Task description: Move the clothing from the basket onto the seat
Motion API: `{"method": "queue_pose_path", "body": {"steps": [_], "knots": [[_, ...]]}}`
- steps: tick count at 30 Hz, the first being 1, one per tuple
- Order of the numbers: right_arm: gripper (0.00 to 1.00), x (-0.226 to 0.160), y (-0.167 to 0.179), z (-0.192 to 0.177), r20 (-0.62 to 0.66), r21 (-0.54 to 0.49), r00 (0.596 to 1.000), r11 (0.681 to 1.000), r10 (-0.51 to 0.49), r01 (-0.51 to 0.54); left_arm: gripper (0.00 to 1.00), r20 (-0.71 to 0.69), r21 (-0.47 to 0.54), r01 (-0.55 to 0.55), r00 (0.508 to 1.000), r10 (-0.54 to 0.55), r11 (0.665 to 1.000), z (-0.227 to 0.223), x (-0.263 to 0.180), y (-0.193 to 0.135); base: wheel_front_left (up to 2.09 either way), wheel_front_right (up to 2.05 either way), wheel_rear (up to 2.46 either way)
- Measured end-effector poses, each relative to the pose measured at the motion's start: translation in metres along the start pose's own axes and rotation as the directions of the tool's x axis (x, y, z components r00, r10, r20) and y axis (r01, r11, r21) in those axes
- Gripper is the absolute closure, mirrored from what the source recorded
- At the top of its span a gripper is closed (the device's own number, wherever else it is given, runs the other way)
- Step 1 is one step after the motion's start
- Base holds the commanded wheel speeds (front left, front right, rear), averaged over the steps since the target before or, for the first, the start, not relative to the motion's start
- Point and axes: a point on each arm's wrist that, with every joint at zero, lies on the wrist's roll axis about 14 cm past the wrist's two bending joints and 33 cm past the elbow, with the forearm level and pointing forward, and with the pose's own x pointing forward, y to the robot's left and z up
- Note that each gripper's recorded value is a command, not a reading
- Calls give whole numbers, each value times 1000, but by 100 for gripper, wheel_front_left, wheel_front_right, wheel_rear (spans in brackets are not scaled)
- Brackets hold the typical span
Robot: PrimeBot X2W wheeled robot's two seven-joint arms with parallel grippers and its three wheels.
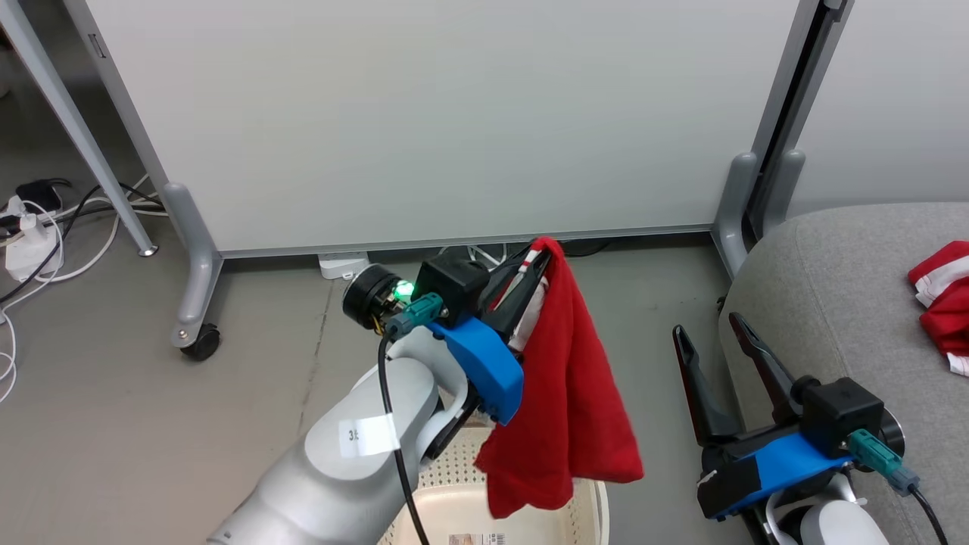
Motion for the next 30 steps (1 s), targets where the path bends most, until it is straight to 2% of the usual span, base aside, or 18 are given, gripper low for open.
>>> {"method": "queue_pose_path", "body": {"steps": [9, 21, 30], "knots": [[0, -3, -4, 3, 2, -5, 1000, 1000, -10, 10, 100, -1, 30, 49, 999, -49, 998, 20, 17, -6, 0, 0, 0], [0, -5, -4, -5, -22, -2, 1000, 1000, -13, 13, 100, -31, 0, 68, 997, -68, 998, 7, 22, -10, 0, 0, 0], [0, 0, 11, -25, -111, -7, 992, 998, 54, -55, 100, -41, -2, 70, 997, -70, 998, 3, 23, -9, 0, 0, 0]]}}
